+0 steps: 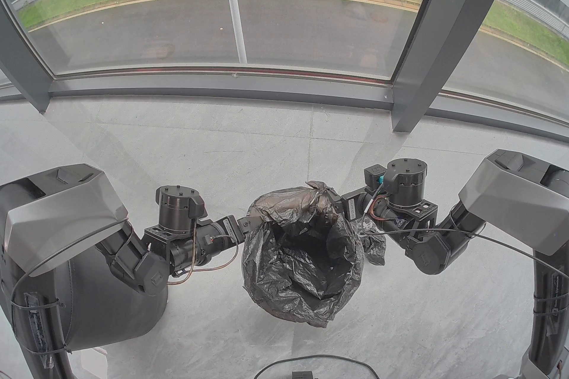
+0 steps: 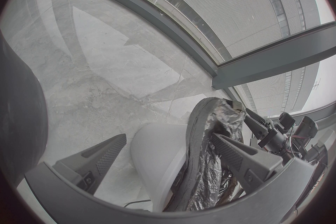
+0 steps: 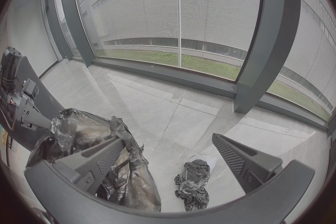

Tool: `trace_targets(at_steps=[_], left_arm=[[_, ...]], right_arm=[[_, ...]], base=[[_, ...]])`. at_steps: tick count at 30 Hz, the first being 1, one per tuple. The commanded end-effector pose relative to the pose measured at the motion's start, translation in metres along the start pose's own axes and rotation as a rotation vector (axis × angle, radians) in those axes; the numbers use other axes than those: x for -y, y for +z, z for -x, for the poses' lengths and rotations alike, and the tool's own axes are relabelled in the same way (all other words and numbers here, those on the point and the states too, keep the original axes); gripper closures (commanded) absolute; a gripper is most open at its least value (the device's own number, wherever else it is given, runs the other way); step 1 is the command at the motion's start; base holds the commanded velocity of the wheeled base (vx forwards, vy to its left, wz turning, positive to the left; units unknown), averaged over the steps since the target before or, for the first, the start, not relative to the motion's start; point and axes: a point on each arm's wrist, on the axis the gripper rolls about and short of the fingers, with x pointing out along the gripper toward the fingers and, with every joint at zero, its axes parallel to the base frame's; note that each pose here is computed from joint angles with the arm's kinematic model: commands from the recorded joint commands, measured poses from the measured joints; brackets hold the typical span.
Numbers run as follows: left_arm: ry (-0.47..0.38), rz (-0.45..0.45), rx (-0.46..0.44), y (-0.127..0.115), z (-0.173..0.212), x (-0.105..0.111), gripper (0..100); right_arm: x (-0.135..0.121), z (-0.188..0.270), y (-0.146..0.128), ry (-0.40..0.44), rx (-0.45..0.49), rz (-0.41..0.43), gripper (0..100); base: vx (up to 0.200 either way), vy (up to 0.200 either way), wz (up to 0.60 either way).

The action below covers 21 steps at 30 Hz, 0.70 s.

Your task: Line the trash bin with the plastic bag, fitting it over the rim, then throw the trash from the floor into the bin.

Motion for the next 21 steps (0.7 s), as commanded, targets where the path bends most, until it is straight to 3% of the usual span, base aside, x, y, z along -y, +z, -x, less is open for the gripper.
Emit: trace_targets(at_steps=[1, 8, 14, 21], left_arm=[[0.004, 0.001, 0.003, -0.002, 0.011, -0.002, 0], [0.021, 0.005, -0.020, -0.009, 0.017, -0.006, 0], [0.014, 0.005, -0.010, -0.006, 0.026, -0.003, 0], [-0.003, 0.000, -0.001, -0.004, 0.037, 0.005, 0]], right_arm=[[-0.003, 0.013, 0.007, 0.016, 0.008, -0.003, 0], [-0.005, 0.017, -0.004, 0.027, -0.022, -0.003, 0], [-0.009, 0.028, 0.001, 0.038, 0.015, -0.027, 0], [-0.045, 0.041, 0.003, 0.130, 0.019, -0.008, 0]], base=[[0.000, 0.000, 0.00], [0.000, 0.000, 0.00], [0.000, 0.000, 0.00], [0.000, 0.000, 0.00]])
